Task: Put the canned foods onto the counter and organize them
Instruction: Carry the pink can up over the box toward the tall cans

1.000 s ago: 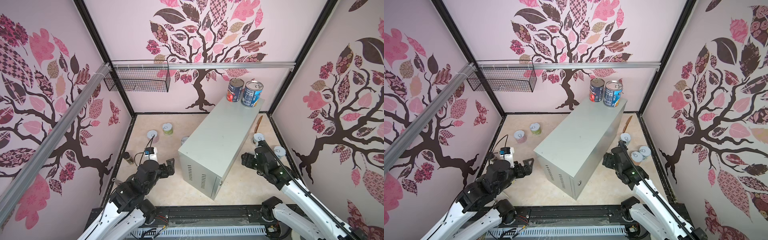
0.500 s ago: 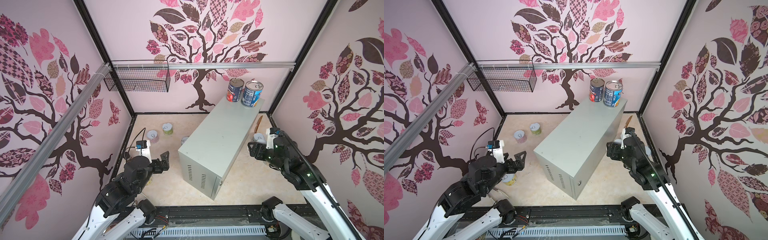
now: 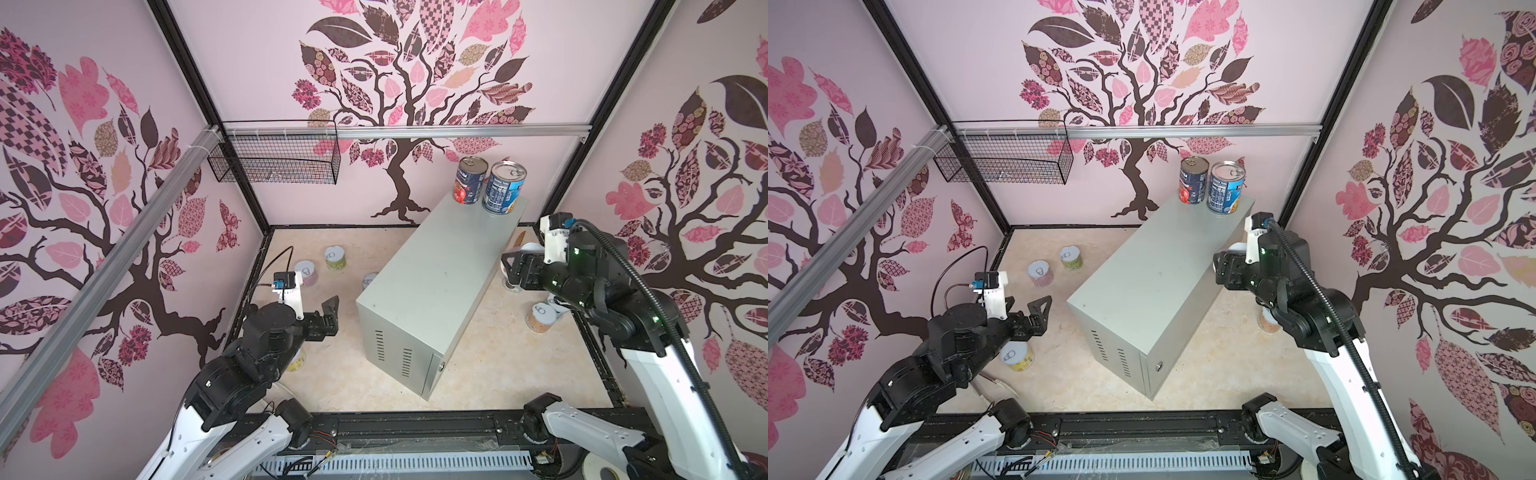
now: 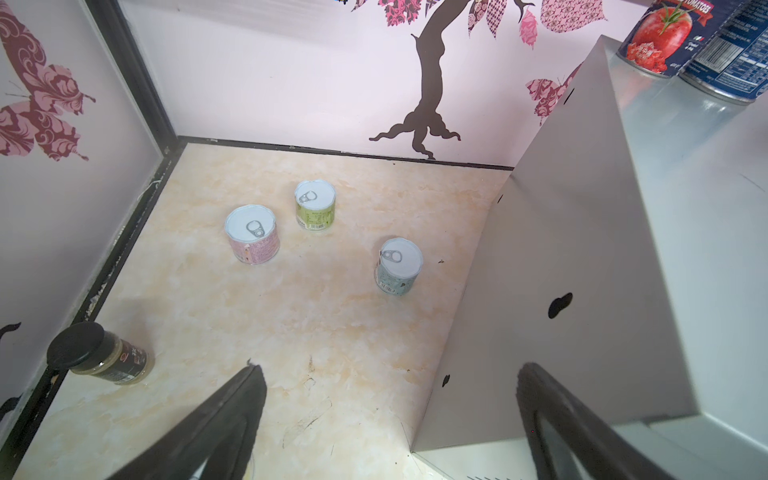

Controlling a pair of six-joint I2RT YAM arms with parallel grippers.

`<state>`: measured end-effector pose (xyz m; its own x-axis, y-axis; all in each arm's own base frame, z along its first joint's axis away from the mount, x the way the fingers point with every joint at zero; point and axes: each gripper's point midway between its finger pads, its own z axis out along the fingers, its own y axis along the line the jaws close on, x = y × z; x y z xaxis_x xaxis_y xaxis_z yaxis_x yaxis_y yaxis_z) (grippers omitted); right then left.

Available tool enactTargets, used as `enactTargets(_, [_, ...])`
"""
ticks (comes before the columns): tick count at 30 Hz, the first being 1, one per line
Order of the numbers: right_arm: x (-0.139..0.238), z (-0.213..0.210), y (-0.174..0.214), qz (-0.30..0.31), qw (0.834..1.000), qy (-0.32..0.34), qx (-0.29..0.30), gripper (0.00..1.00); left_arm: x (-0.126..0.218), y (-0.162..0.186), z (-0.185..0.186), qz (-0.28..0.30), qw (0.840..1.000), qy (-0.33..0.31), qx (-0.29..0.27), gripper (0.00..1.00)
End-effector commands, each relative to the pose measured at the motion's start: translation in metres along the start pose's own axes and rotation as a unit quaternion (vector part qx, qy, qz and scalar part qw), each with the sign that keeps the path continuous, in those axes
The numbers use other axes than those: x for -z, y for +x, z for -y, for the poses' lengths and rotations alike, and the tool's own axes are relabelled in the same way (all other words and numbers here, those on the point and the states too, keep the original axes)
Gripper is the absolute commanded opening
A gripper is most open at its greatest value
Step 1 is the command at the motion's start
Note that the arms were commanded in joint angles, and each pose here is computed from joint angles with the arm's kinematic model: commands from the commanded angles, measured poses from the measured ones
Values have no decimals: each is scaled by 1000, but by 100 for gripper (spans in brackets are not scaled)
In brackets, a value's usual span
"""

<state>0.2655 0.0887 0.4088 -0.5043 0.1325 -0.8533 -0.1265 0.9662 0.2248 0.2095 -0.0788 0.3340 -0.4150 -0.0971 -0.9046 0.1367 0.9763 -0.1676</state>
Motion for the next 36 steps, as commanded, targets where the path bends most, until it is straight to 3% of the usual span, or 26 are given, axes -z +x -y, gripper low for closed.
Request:
enactTargets(1, [7, -15, -28, 17, 999, -23, 24, 63, 7, -18, 5, 21, 1000, 12, -11, 98])
enactTargets(18, [-55, -23, -78, 0, 998, 34, 54, 64, -10, -9, 7, 10, 999, -1, -46, 98])
enactTargets(36, [-107, -6, -100, 1, 992, 111, 61, 68, -32, 11, 5, -20, 999, 2, -31, 98])
